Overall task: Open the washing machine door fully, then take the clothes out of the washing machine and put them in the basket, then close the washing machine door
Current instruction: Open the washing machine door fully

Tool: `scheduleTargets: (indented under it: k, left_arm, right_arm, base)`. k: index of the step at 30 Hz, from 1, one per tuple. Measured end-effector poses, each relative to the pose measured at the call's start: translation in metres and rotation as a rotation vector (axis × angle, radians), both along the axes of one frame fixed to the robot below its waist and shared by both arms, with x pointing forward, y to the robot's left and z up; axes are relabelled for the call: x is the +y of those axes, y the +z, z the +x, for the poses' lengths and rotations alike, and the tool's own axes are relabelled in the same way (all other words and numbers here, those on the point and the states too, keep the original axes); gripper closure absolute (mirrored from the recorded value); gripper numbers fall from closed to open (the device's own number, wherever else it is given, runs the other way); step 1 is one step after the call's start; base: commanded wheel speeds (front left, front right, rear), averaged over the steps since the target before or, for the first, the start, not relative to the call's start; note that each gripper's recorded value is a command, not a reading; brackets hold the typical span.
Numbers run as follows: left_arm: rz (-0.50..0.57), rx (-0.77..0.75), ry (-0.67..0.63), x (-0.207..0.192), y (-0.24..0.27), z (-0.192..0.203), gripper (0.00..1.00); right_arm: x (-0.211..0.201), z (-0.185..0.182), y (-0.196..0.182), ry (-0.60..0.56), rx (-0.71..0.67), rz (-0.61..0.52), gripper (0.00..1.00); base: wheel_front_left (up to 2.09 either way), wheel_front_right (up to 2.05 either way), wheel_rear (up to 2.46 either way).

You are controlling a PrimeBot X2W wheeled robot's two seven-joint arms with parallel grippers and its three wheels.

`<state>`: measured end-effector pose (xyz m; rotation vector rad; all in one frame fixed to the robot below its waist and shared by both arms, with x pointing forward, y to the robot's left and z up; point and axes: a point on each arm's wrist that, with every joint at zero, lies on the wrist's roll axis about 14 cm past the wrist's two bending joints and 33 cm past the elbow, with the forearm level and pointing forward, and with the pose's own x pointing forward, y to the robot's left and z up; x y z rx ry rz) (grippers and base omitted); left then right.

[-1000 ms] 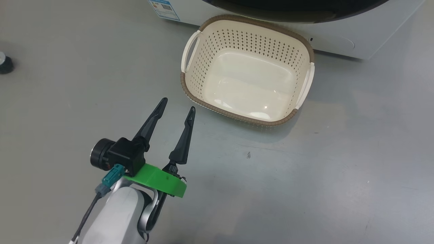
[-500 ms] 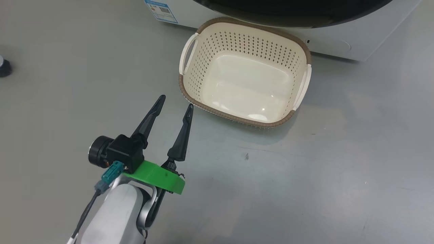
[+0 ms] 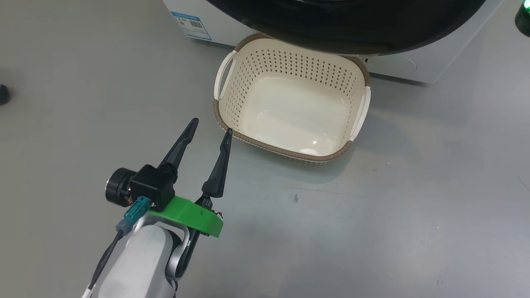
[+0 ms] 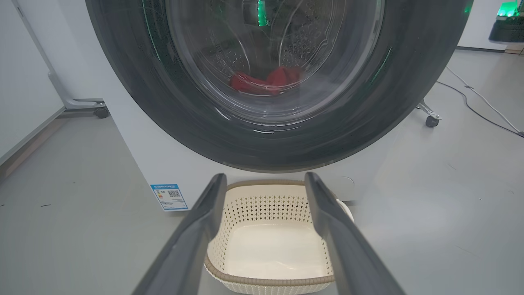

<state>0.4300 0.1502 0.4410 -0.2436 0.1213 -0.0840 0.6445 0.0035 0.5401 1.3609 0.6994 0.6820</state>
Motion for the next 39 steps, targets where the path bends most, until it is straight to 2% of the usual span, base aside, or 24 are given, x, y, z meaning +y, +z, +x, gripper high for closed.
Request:
scheduleTargets:
  k: [20, 39]
  left_arm:
    - [-0.008, -0.026, -0.012, -0.007, 0.013, -0.011, 0.0]
    - [-0.012, -0.065, -0.006, -0.008, 0.031, -0.031, 0.0]
  right_arm:
    - [0.012, -0.061, -0.011, 0.151, 0.021, -0.023, 1.0]
    - [0.041, -0.127, -0.004, 0.296, 0.024, 0.018, 1.0]
  base:
    - [0.0, 0.0, 0.0]
    - [0.0, 0.0, 0.0]
